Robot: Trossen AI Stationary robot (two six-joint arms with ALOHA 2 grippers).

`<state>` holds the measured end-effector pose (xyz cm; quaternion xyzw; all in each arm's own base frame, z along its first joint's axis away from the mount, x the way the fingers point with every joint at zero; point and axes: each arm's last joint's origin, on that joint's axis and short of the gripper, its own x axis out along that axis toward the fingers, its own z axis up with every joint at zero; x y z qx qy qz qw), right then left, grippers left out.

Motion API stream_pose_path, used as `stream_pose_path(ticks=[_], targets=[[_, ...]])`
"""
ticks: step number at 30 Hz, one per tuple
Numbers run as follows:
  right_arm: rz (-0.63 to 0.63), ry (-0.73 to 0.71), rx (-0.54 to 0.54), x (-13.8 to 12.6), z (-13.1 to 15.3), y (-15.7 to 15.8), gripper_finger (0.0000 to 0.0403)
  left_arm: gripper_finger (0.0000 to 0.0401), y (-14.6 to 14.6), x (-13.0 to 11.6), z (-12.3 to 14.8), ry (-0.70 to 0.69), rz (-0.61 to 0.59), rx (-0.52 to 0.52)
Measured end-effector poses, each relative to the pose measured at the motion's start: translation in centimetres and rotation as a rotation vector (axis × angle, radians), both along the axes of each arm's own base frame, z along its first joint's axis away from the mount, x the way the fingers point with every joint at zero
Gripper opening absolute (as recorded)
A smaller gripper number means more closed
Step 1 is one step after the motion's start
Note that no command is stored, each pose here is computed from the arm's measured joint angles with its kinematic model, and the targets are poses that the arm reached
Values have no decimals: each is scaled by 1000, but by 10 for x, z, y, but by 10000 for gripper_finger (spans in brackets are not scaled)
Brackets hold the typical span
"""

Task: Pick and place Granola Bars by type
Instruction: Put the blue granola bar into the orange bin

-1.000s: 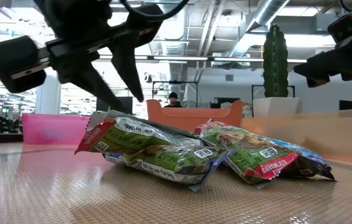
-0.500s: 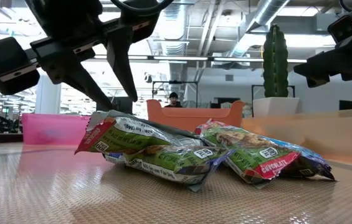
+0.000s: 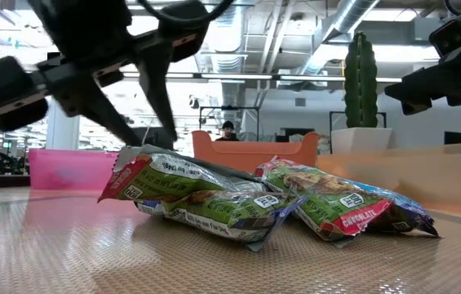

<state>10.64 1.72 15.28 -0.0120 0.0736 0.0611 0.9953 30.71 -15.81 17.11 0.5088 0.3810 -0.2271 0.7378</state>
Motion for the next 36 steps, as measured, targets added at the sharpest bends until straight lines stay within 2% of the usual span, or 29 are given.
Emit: stream_pose_path(ticks=[11, 20, 28, 36], targets=[[0, 0, 0, 0, 0, 0, 154, 122, -22, -7, -10, -13, -74, 37], [0, -6, 1, 0, 1, 0, 154, 122, -40, 1, -26, -66, -119, 28], [1, 6, -1, 1, 0, 0, 154, 122, -29, 15, -33, -86, -40, 20], [0, 17, -3, 1, -1, 0, 154, 126, -22, 19, -34, -54, 60, -108]])
